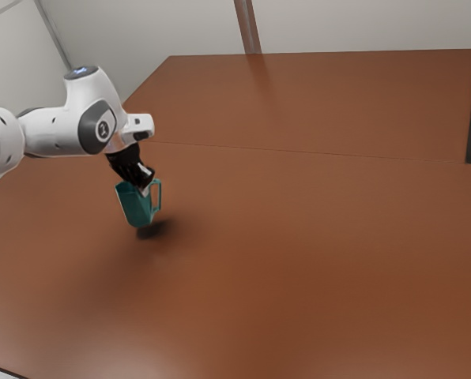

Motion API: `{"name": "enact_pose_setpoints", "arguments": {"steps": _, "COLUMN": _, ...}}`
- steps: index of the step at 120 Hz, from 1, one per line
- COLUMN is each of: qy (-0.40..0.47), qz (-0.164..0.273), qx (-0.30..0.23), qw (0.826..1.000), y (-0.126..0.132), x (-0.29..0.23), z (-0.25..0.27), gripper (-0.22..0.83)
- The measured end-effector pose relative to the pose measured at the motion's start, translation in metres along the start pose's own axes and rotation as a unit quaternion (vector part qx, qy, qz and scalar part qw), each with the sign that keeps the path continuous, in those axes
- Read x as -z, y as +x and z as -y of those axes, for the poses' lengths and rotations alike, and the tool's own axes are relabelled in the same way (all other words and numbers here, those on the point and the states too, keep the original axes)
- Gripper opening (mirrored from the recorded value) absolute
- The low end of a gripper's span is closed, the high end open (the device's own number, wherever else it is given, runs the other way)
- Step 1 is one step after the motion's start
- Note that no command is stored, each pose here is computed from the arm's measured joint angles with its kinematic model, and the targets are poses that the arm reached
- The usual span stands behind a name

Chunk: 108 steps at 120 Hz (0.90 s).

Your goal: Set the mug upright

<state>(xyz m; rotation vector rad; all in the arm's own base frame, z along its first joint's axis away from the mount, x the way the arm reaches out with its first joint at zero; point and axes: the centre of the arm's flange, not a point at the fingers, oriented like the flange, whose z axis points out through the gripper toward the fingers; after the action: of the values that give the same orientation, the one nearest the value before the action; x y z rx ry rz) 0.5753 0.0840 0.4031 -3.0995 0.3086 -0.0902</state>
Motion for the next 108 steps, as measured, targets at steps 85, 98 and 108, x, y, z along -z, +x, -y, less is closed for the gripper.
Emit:
{"name": "enact_pose_setpoints", "arguments": {"steps": 85, "qy": 0.028, "qz": 0.067, "qx": 0.050, "qw": 0.996, "y": -0.023, "x": -0.019, "z": -0.005, "gripper": -0.17}}
{"name": "enact_pose_setpoints", "arguments": {"steps": 98, "qy": 0.031, "qz": 0.063, "qx": 0.055, "qw": 0.996, "y": -0.018, "x": -0.022, "z": -0.007, "gripper": -0.17}}
{"name": "enact_pose_setpoints", "arguments": {"steps": 108, "qy": 0.034, "qz": 0.058, "qx": 0.053, "qw": 0.996, "y": -0.009, "x": -0.025, "z": -0.015, "gripper": -0.17}}
